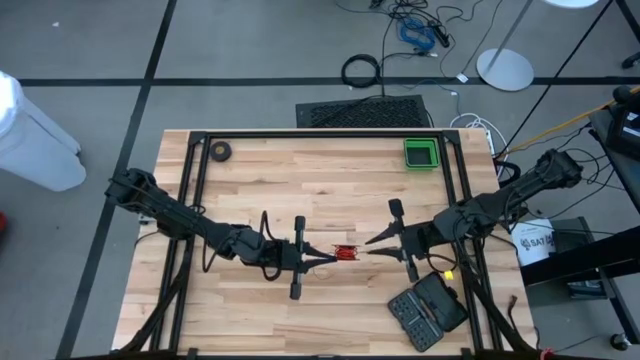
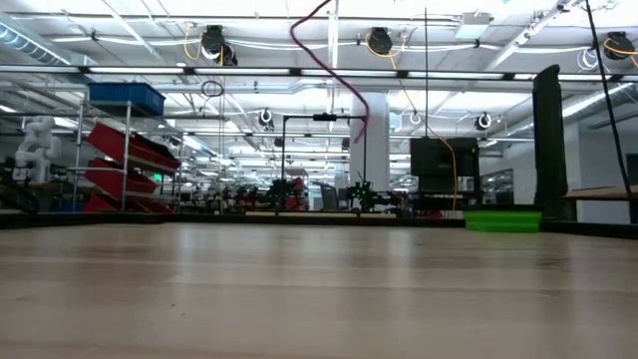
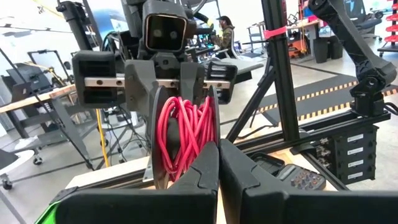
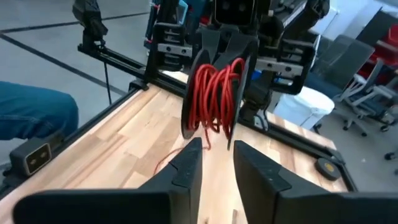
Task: Coil cords
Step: Uncoil the red wire from the spool
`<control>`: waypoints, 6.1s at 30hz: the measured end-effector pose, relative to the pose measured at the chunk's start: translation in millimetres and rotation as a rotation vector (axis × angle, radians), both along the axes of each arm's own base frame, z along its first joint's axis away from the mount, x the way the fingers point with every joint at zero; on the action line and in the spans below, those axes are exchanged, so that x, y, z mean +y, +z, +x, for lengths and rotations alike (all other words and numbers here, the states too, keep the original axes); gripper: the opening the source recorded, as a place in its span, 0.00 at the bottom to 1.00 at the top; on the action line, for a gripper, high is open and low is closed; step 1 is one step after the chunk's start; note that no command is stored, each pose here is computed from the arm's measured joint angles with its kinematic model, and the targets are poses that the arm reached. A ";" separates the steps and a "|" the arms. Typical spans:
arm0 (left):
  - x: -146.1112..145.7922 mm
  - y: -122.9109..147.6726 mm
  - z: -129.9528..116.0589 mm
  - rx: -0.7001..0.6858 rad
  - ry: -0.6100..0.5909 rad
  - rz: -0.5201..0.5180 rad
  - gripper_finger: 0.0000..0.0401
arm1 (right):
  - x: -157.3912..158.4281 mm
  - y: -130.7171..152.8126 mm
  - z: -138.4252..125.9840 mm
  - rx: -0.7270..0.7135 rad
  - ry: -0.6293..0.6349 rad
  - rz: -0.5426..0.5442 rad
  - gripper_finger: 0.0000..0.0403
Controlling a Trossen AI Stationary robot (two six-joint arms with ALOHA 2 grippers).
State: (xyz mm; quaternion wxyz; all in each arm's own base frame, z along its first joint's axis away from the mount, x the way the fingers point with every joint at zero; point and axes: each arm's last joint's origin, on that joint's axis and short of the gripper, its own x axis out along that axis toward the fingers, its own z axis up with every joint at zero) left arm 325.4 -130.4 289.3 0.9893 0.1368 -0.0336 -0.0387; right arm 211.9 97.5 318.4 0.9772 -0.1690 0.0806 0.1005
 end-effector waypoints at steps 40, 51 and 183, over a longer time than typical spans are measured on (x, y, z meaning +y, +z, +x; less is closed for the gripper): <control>0.7 -0.1 0.3 0.001 0.004 -0.001 0.00 | -4.8 -4.7 21.8 -0.055 -0.071 -0.017 0.31; 0.7 -0.4 0.3 0.004 0.004 0.001 0.00 | -3.5 -5.6 21.5 -0.042 -0.033 0.005 0.31; 3.4 -25.1 -1.8 0.247 0.114 -0.020 0.30 | -16.2 11.2 -2.5 -0.067 -0.133 0.040 0.00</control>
